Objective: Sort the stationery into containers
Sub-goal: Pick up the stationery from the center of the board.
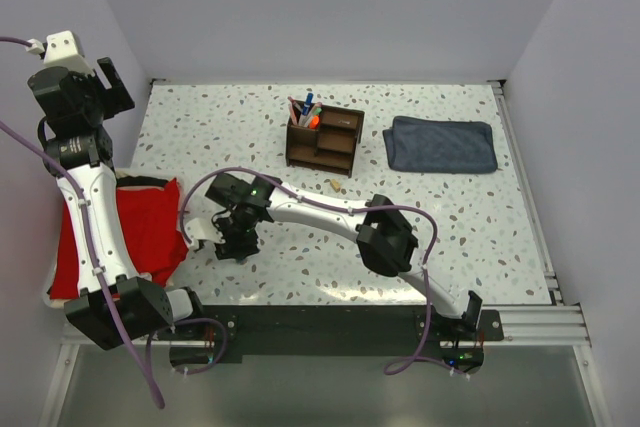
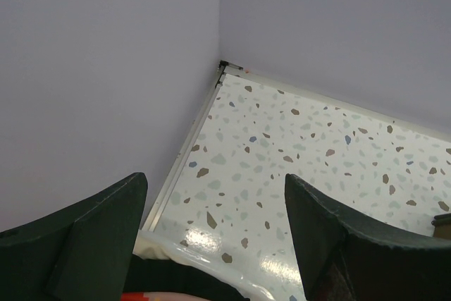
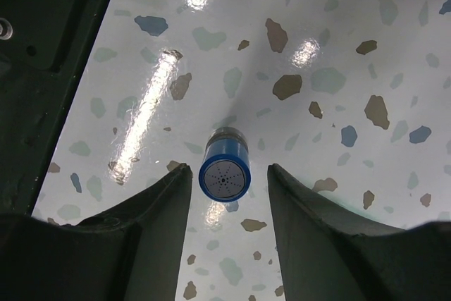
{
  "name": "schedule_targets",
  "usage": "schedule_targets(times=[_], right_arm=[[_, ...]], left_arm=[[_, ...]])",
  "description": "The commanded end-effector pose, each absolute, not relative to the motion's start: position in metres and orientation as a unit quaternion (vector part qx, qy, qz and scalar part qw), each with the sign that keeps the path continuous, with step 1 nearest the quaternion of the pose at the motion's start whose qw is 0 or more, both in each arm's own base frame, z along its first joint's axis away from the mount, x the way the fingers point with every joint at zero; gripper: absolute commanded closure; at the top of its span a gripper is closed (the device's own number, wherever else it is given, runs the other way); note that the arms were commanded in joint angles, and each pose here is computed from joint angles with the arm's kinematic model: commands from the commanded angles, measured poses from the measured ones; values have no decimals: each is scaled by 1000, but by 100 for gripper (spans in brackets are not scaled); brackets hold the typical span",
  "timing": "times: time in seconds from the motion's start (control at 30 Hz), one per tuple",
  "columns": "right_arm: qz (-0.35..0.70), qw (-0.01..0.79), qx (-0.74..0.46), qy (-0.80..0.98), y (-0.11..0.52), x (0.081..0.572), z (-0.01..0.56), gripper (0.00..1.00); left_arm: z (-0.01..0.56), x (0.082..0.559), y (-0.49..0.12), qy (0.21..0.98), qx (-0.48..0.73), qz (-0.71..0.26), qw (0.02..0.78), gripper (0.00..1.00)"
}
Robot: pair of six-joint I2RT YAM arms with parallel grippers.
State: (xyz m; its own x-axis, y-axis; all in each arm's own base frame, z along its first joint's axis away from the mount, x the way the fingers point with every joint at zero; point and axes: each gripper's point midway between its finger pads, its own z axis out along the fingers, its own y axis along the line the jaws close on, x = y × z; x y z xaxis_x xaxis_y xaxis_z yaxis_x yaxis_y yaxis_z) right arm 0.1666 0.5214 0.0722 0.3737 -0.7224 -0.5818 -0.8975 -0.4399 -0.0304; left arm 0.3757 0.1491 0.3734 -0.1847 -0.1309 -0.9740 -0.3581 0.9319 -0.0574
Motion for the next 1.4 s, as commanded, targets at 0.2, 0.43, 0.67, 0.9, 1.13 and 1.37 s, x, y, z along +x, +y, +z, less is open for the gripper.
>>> schedule_targets(times=[0.2,0.43,0.67,0.9,1.13,1.37], right_arm=[[251,169,-816,493,521,160,66,56],[252,174,-814,494,523,161,65,63],[243,177,-815,496,523,162,71,74],[189,209,-805,522,485,201,126,85],[149,217,-746,611,377,247,159,100],[153,236,-653,703,252,289,168,100]], left_arm=[[399,379,153,740,-147,101,648,16],[396,380,153,741,-150,98,647,16],[394,380,151,743,-146,94,647,16],[399,383,142,739,-112,83,659,17],[390,394,99,749,-21,-9,662,23],[339,401,-8,775,130,-112,609,26]])
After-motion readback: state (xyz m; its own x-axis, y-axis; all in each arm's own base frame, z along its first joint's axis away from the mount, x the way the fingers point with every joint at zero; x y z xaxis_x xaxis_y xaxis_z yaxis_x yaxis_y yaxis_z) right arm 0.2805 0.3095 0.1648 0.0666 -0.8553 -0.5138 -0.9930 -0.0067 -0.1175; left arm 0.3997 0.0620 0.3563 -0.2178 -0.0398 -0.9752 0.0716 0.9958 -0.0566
